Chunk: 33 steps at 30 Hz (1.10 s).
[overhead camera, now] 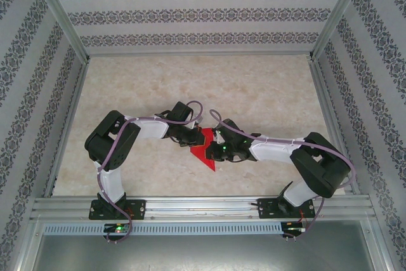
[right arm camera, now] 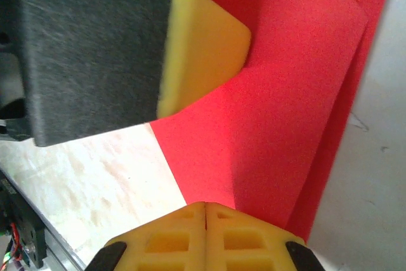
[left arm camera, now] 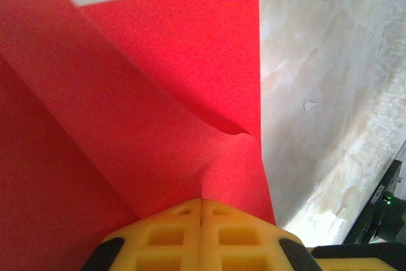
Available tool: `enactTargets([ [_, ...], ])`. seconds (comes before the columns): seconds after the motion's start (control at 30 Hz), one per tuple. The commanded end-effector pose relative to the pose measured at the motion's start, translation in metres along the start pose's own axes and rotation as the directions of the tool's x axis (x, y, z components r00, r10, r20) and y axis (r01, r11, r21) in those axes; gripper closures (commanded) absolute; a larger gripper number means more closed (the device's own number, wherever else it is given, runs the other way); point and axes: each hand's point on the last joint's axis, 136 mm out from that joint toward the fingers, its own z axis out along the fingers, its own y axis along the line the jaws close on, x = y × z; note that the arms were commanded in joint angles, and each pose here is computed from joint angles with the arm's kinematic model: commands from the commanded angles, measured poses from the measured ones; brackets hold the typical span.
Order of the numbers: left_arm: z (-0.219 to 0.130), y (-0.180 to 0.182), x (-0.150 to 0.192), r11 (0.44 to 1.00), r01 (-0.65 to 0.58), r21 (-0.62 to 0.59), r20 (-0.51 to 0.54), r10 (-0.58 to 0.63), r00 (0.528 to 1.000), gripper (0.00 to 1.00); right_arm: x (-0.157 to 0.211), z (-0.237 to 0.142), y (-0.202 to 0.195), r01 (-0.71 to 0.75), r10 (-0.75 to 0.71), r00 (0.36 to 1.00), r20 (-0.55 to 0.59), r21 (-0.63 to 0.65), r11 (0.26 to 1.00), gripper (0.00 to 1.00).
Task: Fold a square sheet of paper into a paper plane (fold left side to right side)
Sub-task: Fourth fold the wing at the center of the table.
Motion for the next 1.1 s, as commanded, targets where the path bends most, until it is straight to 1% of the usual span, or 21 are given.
enactTargets([
  [0.0, 0.005, 0.032, 0.010, 0.992, 0.034, -0.125, -0.023, -0.037, 0.999, 1.00, -0.001, 0.003, -0.004, 0.017, -0.017, 1.000, -0.002, 0.041, 0.999, 1.00],
  [1.07, 0.003, 0.033, 0.009, 0.991, 0.029, -0.131, -0.017, -0.032, 0.999, 1.00, 0.021, 0.009, -0.034, -0.018, 0.027, 0.996, -0.081, 0.119, 0.993, 1.00],
])
